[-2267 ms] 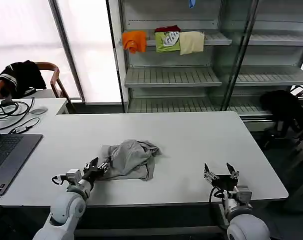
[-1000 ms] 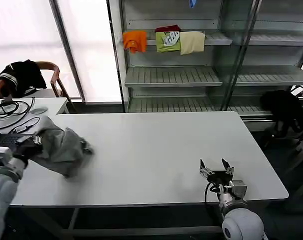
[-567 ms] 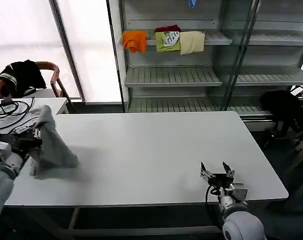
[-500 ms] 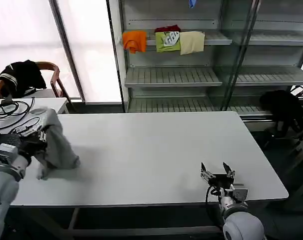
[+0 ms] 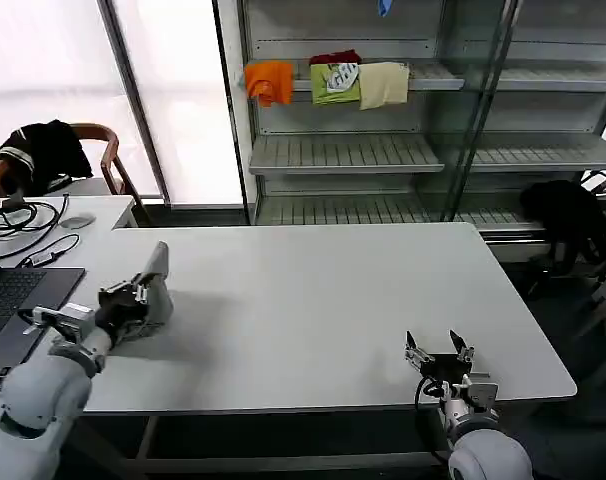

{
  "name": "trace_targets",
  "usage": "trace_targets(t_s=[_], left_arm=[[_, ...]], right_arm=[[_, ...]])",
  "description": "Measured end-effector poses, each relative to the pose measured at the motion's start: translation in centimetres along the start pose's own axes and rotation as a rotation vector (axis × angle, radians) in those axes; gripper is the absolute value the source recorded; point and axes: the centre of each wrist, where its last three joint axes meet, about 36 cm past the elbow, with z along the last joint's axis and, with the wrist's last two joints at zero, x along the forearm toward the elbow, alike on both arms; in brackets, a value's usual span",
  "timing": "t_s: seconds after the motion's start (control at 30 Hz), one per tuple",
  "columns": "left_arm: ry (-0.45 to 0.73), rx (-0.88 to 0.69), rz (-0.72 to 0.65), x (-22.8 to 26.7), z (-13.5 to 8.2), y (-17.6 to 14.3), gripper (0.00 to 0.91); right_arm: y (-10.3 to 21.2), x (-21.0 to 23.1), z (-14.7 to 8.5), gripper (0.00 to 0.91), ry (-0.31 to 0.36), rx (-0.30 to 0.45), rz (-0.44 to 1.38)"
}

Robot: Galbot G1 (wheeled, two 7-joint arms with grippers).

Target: Fold and organize the clothes.

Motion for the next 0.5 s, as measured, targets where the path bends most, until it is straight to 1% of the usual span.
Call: trace_targets(t_s=[0.2, 0.5], left_arm=[[0.041, 0.055, 0.095, -2.0, 1.0, -5.5, 0.02], [0.062, 0.127, 0.218, -5.9, 1.6, -14.7, 0.02]], right_arm=[[-0.1, 0.0, -0.1, 0.907, 0.003, 0.008, 0.013], [-0.1, -0.5, -0.4, 0.907, 0.006, 0.018, 0.03]])
